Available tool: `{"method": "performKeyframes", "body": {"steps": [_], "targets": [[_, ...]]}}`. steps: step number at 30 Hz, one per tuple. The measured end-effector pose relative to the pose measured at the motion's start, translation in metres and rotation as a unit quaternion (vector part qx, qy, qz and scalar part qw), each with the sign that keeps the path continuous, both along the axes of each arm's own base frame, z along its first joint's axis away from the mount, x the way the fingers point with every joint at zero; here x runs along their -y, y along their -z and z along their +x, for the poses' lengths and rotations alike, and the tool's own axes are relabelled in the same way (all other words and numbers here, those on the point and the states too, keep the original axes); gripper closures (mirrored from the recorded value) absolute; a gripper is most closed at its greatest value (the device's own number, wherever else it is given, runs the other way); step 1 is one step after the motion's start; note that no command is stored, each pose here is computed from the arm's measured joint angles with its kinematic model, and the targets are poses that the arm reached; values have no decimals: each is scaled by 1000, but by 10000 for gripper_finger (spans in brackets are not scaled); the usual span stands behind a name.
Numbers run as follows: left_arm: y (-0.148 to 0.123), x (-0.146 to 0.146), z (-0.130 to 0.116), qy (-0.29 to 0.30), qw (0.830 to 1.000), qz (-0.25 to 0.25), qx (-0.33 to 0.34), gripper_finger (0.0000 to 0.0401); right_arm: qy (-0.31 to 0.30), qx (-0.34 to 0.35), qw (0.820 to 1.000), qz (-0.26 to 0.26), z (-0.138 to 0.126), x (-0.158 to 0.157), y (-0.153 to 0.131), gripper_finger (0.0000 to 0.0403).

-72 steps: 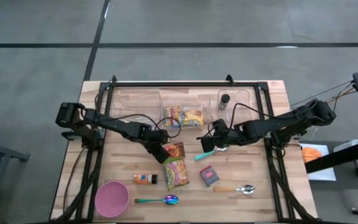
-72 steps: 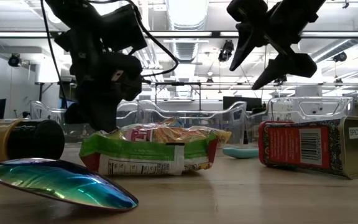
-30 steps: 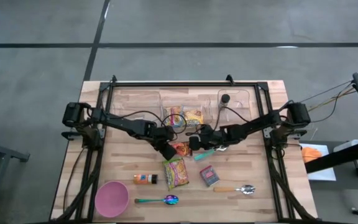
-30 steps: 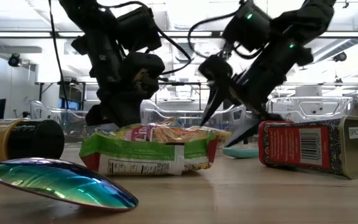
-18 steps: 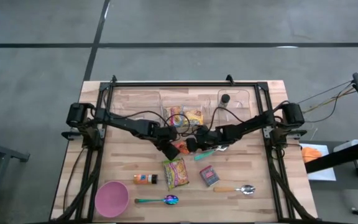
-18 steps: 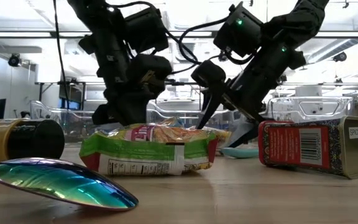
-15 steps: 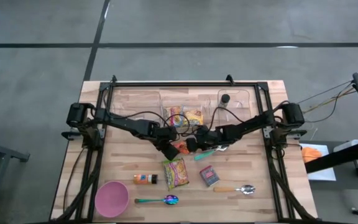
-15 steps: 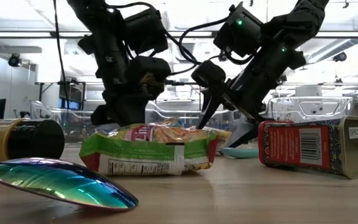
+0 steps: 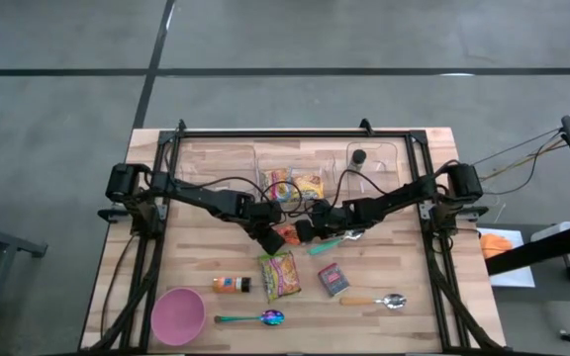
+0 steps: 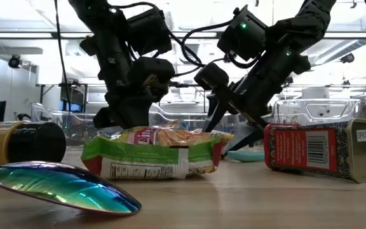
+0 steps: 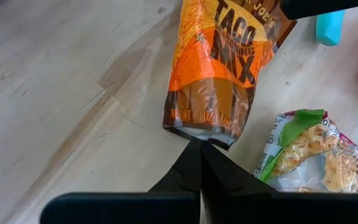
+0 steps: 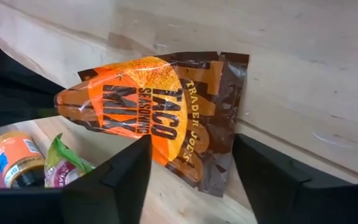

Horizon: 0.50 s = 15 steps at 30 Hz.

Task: Pick & Place Food Item
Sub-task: Put the orange seasoning bag into the right transparent bin

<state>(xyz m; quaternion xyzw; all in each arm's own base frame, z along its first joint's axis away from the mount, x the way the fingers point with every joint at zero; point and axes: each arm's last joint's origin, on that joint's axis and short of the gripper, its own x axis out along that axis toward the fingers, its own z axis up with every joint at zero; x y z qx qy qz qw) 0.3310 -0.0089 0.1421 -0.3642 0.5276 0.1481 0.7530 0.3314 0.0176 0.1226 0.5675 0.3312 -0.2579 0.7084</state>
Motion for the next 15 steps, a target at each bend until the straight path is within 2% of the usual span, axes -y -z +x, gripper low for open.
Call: {"method": "performKeyframes", "body": {"steps": [9, 15], "targets": [[0, 0, 1, 0, 1000, 0, 4, 401, -8, 8, 1000, 1, 2, 0, 1, 257], [0, 0, 2, -1, 1000, 1, 9, 401, -19, 23, 999, 27, 9, -2, 12, 266]]}}
